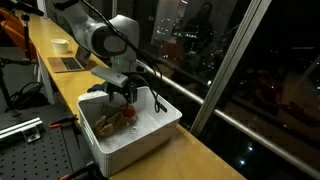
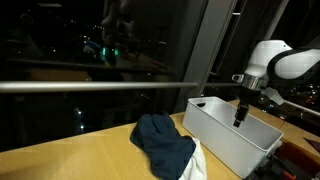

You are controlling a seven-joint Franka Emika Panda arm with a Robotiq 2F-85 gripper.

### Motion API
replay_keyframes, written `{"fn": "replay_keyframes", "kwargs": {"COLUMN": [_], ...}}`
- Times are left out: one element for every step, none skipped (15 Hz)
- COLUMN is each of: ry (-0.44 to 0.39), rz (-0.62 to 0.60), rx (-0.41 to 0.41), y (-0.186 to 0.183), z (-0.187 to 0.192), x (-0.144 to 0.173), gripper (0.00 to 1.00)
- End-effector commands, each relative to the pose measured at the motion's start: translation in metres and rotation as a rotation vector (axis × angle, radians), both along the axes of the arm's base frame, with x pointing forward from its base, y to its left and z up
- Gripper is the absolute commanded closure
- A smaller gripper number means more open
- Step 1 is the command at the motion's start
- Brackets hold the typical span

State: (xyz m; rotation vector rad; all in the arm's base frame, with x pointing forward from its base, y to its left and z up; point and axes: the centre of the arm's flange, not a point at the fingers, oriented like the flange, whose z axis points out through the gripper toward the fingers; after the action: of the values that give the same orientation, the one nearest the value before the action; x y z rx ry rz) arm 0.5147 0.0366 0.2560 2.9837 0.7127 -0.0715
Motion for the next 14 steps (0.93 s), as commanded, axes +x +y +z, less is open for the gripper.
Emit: {"fn": "replay_keyframes", "kwargs": {"ry": [0.027, 0.032, 0.035, 0.039, 0.041, 0.042, 0.039, 0.037, 0.031, 0.025, 0.019, 0.015, 0.01, 0.007], "rz": [-0.022, -0.023, -0.023, -0.023, -0.023, -0.022, -0.023, -0.025, -0.03, -0.034, -0.039, -0.042, -0.046, -0.05], "rx": [0.013, 0.015, 0.019, 0.023, 0.029, 0.033, 0.042, 0.052, 0.064, 0.073, 0.081, 0.084, 0.089, 0.094], "y": [0.004, 0.005, 0.006, 0.006, 0.006, 0.007, 0.006, 0.006, 0.005, 0.005, 0.005, 0.006, 0.006, 0.006], "z": [-0.029, -0.036, -0.043, -0.049, -0.054, -0.058, -0.064, -0.069, -0.077, -0.085, -0.092, -0.1, -0.107, -0.112], "x": [-0.032, -0.038, -0.044, -0.047, -0.049, -0.05, -0.049, -0.048, -0.045, -0.042, -0.04, -0.038, -0.037, -0.038], "gripper": [0.0, 0.0, 0.0, 0.0, 0.0, 0.0, 0.0, 0.0, 0.0, 0.0, 0.0, 0.0, 0.0, 0.0]}}
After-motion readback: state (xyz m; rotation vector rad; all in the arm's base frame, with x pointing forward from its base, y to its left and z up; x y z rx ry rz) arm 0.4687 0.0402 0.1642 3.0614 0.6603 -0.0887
